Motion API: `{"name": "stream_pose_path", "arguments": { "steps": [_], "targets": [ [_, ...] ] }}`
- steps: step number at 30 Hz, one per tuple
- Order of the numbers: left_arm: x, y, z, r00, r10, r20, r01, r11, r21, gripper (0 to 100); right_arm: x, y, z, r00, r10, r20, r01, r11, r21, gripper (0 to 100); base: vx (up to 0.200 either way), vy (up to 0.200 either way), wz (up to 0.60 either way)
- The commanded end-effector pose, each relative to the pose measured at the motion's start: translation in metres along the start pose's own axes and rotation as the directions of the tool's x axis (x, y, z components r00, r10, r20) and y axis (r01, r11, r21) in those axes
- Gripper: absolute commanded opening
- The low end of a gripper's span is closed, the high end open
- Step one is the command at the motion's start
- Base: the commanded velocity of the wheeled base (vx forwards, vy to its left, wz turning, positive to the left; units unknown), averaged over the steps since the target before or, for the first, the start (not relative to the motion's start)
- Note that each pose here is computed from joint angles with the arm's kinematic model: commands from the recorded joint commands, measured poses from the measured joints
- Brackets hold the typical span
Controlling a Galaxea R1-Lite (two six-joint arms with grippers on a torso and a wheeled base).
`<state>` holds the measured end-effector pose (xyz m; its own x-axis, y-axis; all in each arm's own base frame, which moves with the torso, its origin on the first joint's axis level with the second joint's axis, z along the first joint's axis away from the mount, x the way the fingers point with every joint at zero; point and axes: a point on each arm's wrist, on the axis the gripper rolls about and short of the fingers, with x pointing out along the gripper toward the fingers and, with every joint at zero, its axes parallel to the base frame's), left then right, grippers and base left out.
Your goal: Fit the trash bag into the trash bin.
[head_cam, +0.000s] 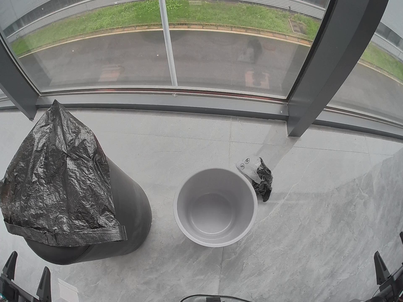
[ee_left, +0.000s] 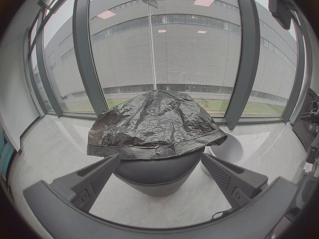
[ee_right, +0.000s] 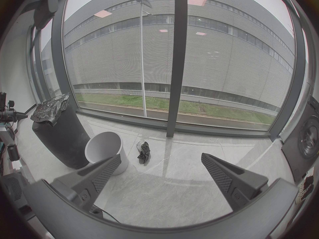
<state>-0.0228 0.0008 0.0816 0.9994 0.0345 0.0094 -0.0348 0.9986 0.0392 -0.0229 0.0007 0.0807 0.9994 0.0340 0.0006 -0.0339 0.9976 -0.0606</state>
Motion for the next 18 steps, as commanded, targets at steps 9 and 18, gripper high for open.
{"name": "stream_pose_path", "arguments": {
  "steps": [9, 18],
  "targets": [
    [-0.002, 0.0, 0.005, 0.999, -0.005, 0.043, 0.006, 1.0, -0.012, 100, -0.011, -0.002, 0.046, 0.985, 0.039, 0.168, -0.049, 0.997, 0.053, 100, 0.0, 0.0, 0.0],
    [0.023, 0.003, 0.118, 0.984, -0.172, -0.038, 0.171, 0.985, -0.015, 100, 0.038, -0.005, 0.14, 0.967, 0.248, 0.059, -0.253, 0.963, 0.091, 100, 0.0, 0.0, 0.0]
  ]
}}
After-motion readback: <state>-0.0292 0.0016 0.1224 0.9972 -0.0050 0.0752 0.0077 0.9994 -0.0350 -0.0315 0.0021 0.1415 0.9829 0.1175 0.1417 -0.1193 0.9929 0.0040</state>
